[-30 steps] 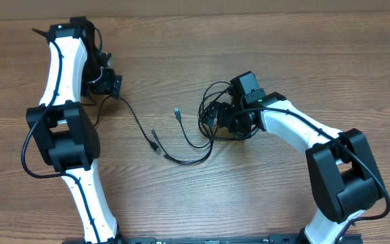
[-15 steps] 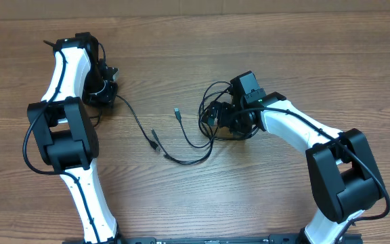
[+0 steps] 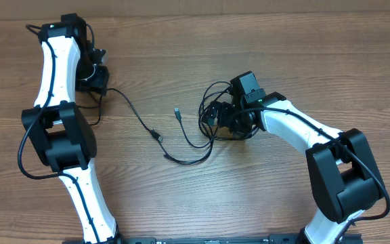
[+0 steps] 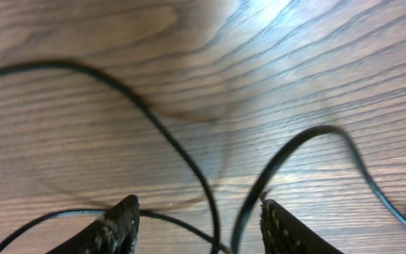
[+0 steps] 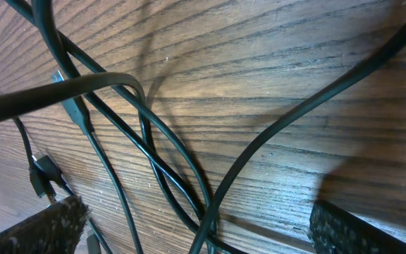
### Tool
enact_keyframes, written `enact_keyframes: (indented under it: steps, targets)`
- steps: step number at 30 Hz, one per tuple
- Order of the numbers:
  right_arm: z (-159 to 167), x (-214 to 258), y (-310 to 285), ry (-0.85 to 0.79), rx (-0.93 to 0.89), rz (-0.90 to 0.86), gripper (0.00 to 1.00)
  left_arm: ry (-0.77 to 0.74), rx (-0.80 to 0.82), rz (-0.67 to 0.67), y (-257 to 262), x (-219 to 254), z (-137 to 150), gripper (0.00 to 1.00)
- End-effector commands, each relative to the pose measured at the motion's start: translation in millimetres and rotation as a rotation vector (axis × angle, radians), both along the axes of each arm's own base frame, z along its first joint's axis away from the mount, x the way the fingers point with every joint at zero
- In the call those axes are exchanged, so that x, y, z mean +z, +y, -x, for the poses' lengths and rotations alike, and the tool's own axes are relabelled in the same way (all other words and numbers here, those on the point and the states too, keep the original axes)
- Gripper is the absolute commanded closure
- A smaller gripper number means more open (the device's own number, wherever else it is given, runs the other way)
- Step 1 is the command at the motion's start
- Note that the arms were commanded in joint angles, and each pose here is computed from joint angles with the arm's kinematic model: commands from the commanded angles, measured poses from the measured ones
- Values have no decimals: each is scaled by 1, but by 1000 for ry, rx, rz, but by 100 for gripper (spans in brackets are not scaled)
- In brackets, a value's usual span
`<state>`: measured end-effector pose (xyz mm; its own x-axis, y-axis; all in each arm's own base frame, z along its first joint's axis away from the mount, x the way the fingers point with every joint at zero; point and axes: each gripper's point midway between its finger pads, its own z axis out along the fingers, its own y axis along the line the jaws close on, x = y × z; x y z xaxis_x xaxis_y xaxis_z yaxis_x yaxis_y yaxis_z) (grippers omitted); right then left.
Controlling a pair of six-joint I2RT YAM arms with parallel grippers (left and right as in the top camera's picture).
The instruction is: Untangle cables
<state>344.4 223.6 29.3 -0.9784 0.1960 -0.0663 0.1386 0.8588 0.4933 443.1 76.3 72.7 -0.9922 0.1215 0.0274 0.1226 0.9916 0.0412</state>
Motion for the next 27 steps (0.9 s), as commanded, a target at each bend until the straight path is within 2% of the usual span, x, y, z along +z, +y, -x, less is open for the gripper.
enact_keyframes:
  steps: [1, 10, 14, 21, 27]
  targets:
    - [-9, 6, 1, -29, -3, -2, 0, 24, 62, -74, 15, -3, 5, 44]
    - [-9, 6, 1, -29, -3, -2, 0, 145, 70, -67, 11, -31, 35, 38]
    - [-9, 6, 1, -29, -3, -2, 0, 162, 69, -65, 10, -38, 40, 51]
    - [-9, 6, 1, -28, -3, -1, 0, 142, 72, -67, 11, -40, 36, 82]
    - [-9, 6, 1, -29, -3, -2, 0, 72, 138, -92, 17, -33, 19, 91]
